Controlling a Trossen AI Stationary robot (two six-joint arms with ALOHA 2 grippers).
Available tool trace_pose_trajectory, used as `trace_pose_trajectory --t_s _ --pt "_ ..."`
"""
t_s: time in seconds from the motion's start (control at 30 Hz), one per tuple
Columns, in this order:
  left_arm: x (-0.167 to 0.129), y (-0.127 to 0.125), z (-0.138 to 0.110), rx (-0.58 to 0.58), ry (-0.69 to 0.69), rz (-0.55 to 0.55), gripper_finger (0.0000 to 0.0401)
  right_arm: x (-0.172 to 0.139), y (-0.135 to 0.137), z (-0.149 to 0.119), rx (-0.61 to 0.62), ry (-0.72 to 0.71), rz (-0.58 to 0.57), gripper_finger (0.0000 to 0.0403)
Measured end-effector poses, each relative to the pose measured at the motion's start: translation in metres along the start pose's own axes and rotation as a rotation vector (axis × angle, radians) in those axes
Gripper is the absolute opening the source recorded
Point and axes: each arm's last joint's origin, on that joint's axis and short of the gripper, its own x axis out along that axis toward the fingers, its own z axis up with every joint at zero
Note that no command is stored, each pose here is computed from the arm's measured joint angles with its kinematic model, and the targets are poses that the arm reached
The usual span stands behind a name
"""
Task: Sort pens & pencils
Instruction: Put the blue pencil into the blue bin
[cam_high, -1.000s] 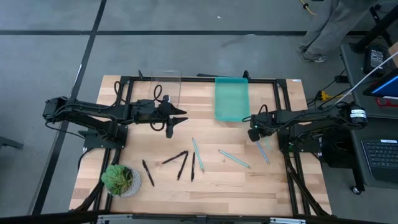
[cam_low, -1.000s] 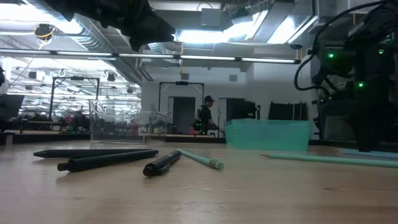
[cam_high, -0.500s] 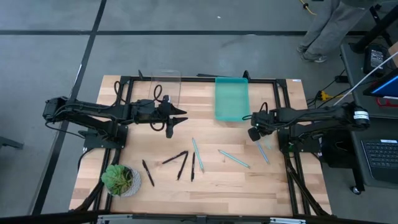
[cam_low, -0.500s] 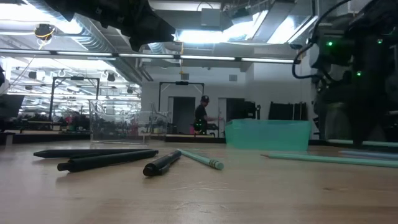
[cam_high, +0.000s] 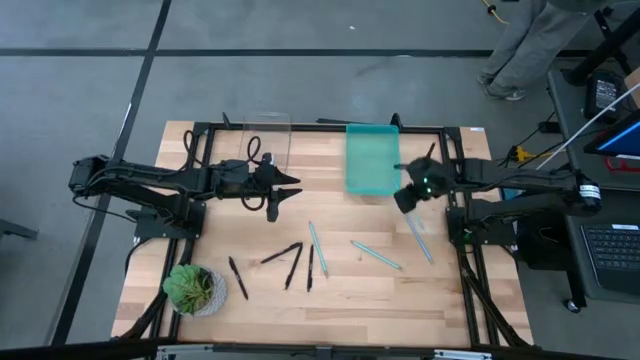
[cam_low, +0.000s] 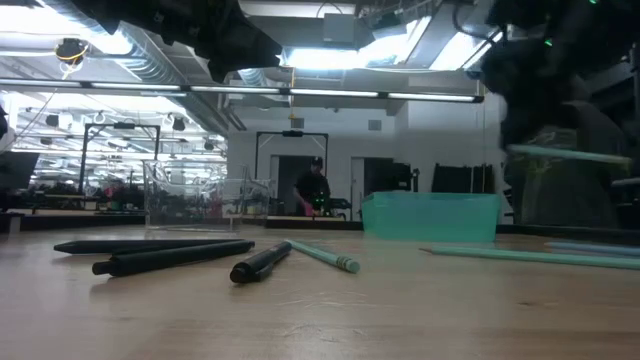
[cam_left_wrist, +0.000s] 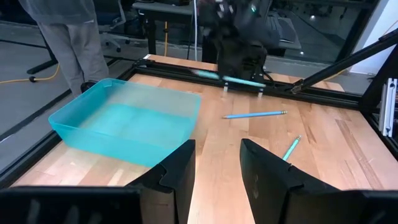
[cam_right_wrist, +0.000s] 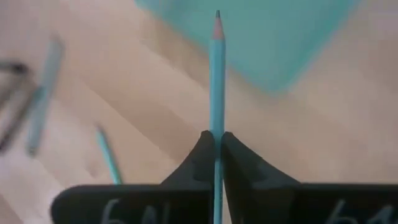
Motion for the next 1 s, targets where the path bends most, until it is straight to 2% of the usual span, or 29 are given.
trace_pose_trajectory --t_s 0.17,0.33,0.53,0.67,0.83,1.0 --pt "0.0 0.0 0.0 0.0 0.0 0.0 0.0121 0.0 0.005 0.041 -0.046 -0.211 0.022 0.0012" --pt "0.0 0.0 0.0 0.0 0.0 0.0 0.0121 0.018 -0.008 0.084 -0.026 -0.306 -0.05 0.0012" --pt "0.0 0.0 0.0 0.0 0.0 0.001 0.0121 0.056 -0.033 0.116 -0.001 -0.191 -0.077 0.0012" --pt "0.0 0.0 0.0 0.0 0.0 0.001 0.0121 0.07 -0.042 0.13 0.018 -0.149 -0.091 0.0014" --pt "0.0 0.0 0.0 -0.002 0.0 0.0 0.0121 0.07 -0.039 0.142 0.016 -0.164 -0.082 0.0084" --pt "0.0 0.0 0.0 -0.003 0.0 0.001 0.0121 0.066 -0.038 0.141 0.003 -0.146 -0.089 0.0154"
